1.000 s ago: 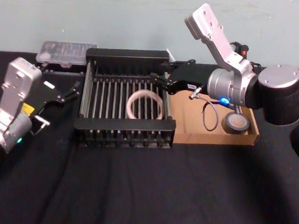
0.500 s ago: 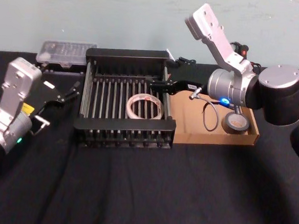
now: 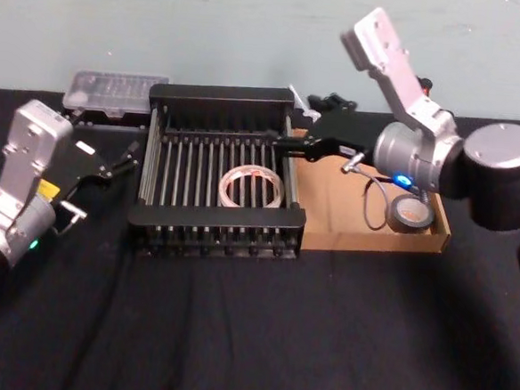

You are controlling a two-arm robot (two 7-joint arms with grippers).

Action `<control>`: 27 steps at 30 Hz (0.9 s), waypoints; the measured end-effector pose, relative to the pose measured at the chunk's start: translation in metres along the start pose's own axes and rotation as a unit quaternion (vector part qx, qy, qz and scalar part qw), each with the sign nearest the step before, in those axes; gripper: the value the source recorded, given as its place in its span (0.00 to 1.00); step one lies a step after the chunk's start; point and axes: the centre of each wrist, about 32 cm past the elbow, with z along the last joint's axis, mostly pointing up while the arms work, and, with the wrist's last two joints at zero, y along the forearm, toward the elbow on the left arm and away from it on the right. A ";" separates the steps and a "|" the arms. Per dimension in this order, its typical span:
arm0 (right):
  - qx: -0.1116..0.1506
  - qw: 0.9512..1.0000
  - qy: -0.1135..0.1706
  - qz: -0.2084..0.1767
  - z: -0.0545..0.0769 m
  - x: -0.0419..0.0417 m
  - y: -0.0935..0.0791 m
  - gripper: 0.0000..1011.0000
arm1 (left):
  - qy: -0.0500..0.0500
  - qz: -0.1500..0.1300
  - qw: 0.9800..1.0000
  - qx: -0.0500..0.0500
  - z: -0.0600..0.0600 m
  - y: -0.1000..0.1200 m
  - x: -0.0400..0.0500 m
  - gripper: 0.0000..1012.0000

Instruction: Pick up the white tape and place it into the black box , Pick up the silver tape and place it into the brown box.

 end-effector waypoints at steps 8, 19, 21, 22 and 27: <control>0.041 0.994 -0.011 -0.097 -0.019 -0.0129 -0.026 0.99 | 0.000 0.000 1.000 0.000 0.000 0.000 0.0000 0.99; 0.061 0.982 -0.021 -0.178 -0.054 -0.0251 -0.066 0.99 | 0.000 0.000 1.000 0.000 0.000 0.000 0.0000 0.99; 0.060 0.979 -0.020 -0.191 -0.063 -0.0274 -0.074 0.99 | 0.000 0.000 1.000 0.000 0.000 0.000 0.0000 0.99; 0.059 0.979 -0.019 -0.195 -0.067 -0.0286 -0.077 0.99 | 0.000 0.000 1.000 0.000 0.000 0.000 0.0000 0.99; 0.050 0.976 -0.009 -0.211 -0.084 -0.0344 -0.090 0.99 | 0.000 0.000 1.000 0.000 0.000 0.000 0.0000 0.99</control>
